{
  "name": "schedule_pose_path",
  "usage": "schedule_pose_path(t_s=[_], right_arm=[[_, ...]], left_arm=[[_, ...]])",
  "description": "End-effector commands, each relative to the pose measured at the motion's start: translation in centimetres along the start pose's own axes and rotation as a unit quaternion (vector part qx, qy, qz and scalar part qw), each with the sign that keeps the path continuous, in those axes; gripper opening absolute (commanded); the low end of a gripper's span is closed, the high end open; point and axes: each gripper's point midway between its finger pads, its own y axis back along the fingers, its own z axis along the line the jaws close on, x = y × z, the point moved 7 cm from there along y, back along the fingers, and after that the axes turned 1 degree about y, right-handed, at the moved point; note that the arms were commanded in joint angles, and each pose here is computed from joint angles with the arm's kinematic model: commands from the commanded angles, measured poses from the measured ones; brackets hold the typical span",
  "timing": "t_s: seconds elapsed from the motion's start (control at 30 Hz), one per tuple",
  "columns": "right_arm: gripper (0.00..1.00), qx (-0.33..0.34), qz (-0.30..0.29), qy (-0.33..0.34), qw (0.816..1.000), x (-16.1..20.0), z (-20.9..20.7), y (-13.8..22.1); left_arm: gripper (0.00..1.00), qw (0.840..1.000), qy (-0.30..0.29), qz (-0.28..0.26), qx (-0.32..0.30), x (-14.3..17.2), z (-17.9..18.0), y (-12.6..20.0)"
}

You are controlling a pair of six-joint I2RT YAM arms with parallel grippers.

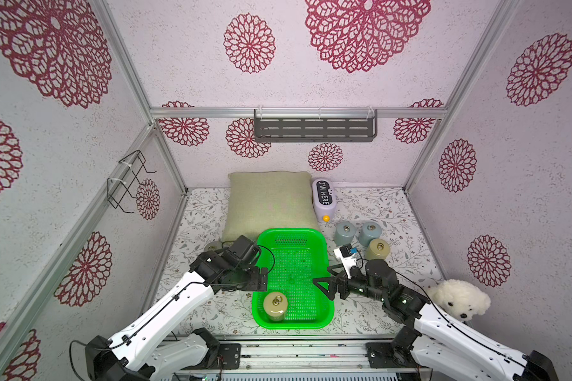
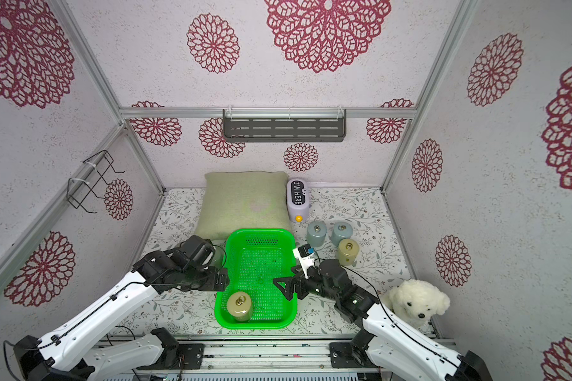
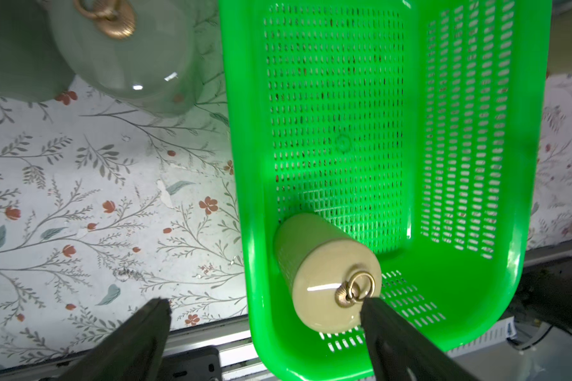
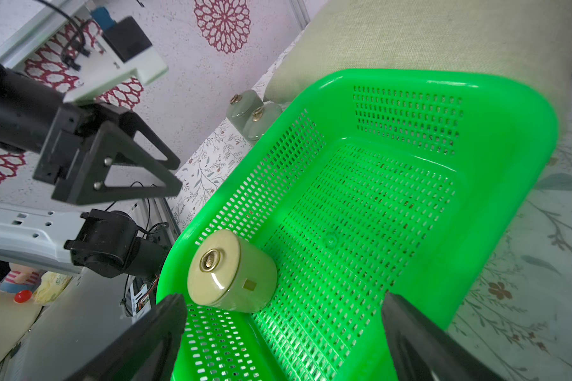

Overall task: Take the tea canister out of the basket
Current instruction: Pick up the tea canister from the basket.

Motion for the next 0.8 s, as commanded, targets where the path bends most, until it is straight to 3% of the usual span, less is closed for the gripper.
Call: schedule_pose_path(t_s=[0.0, 0.33, 0.77], right_arm=[[0.99, 0.018, 0.002, -0.011, 1.000, 0.1, -0.1, 0.7], [0.99, 0.022, 0.012, -0.017, 1.000, 0.8, -0.1, 1.5], [0.99, 0.024, 0.016, -0.016, 0.999, 1.2, -0.4, 1.1]], left_arm=[[0.98, 1.000, -0.019, 0.016, -0.009, 1.2, -1.4, -0.7], [1.00, 0.991, -0.099, 0.081, -0.035, 3.5, -5.3, -3.8], [1.00, 0.984, -0.120, 0.128, -0.034, 4.4, -6.8, -6.6]])
